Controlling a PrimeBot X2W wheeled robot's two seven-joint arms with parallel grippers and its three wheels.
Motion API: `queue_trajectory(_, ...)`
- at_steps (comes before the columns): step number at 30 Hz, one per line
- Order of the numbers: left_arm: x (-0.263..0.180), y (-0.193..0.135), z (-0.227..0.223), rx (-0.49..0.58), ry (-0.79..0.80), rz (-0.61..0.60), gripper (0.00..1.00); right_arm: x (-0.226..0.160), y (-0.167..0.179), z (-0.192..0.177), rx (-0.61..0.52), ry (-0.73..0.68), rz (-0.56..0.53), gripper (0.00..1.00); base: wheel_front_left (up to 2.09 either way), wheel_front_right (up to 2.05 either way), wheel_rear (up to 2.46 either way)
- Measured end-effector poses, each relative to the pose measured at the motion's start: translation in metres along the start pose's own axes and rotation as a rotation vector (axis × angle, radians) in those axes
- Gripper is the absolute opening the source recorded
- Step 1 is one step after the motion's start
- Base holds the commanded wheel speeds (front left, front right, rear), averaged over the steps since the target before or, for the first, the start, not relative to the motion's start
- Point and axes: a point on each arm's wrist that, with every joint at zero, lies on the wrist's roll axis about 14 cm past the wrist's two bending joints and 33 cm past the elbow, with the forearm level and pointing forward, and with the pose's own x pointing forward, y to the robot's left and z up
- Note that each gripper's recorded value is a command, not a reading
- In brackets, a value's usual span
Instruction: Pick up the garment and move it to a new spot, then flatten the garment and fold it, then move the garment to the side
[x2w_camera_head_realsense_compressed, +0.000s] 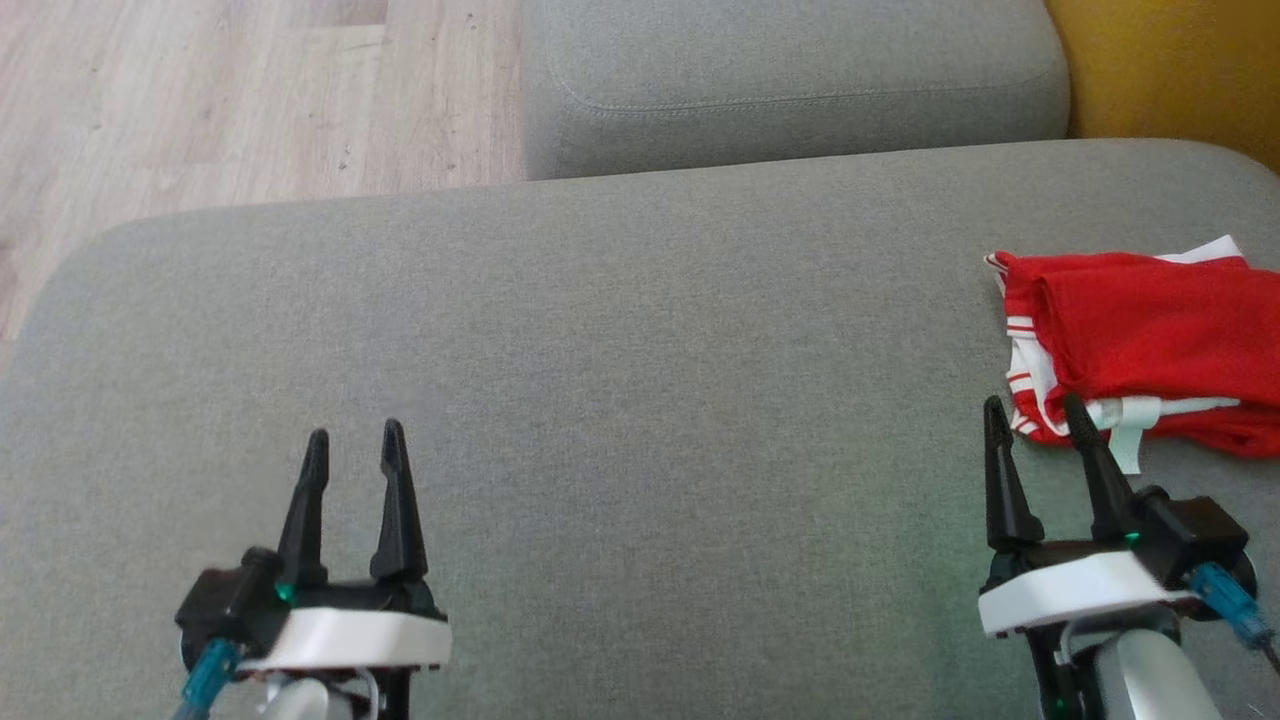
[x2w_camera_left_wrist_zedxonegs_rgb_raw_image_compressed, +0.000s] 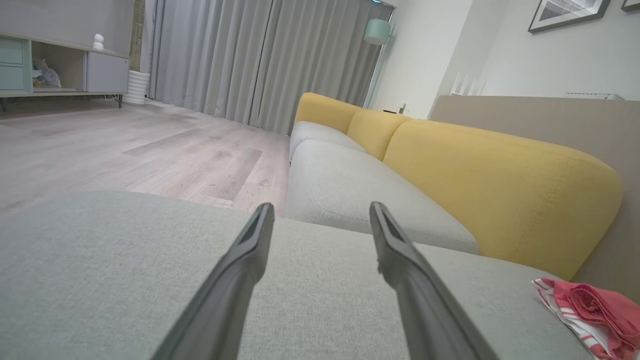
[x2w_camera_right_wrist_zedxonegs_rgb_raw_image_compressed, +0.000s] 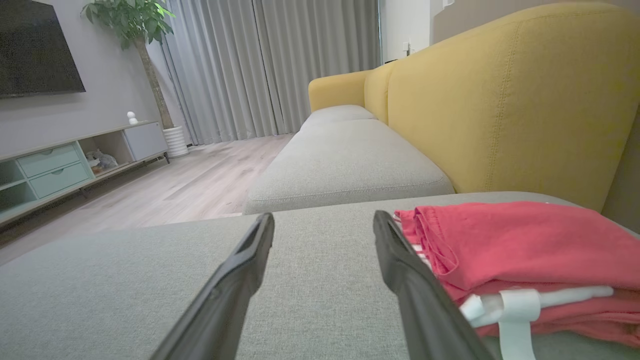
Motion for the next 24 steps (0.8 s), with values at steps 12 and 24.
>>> queue_trajectory(12,-0.002,0.005,-0.0053,-0.037,0.014,0.016,1.0,-0.0001,0.0022,0.0042,0.017,-0.015,0.004,1.0,0.0,0.0,0.0)
queue_trajectory(24,-0.0017,0.0054,-0.0074,-0.066,0.019,0.016,1.0,-0.0004,0.0013,0.0056,0.024,-0.02,0.0,1.0,0.0,0.0,0.0)
